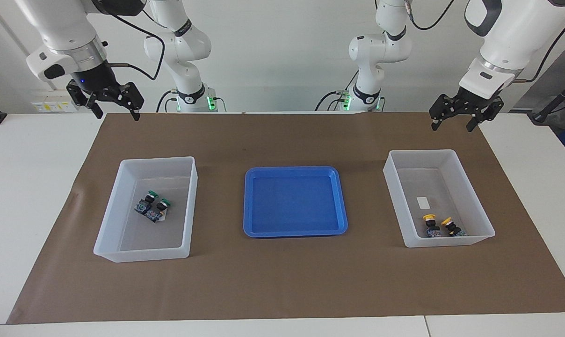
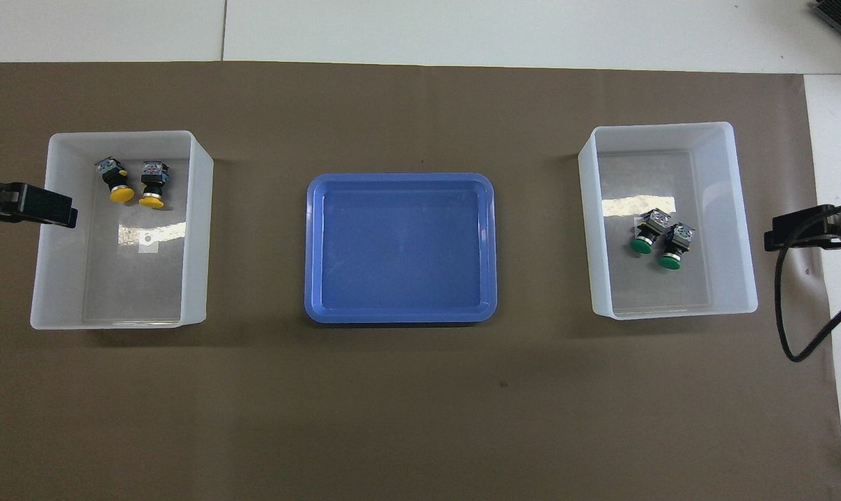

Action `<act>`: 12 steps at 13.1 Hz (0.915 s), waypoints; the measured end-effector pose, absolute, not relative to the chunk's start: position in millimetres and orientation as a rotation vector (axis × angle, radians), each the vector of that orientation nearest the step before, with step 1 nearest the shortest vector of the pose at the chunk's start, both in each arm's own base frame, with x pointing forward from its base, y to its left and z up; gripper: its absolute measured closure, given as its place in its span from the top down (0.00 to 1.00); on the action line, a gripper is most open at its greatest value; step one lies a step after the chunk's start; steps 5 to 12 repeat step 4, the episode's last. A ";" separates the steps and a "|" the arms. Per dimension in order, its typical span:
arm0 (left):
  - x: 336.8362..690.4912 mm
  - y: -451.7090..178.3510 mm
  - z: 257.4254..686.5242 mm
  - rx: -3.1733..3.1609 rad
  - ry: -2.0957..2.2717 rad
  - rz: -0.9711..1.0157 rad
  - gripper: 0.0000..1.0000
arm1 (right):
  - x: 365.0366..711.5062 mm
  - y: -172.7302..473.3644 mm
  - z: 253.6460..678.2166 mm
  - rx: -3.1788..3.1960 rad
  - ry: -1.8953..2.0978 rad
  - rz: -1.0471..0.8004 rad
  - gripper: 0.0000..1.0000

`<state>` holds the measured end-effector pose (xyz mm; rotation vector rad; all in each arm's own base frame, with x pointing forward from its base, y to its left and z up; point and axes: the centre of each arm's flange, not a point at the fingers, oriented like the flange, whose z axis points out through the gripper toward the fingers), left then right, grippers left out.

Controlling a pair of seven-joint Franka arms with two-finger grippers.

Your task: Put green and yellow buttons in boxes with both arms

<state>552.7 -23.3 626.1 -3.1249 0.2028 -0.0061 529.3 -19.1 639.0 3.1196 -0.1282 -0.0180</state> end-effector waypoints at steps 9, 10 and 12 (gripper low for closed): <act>552.6 -24.0 625.7 -3.125 0.204 -0.004 1.00 | 529.2 -18.6 639.0 3.120 -0.126 -0.019 1.00; 552.6 -24.0 625.7 -3.125 0.204 -0.004 1.00 | 529.2 -18.6 639.0 3.120 -0.126 -0.019 1.00; 552.6 -24.0 625.7 -3.125 0.204 -0.004 1.00 | 529.2 -18.6 639.0 3.120 -0.126 -0.019 1.00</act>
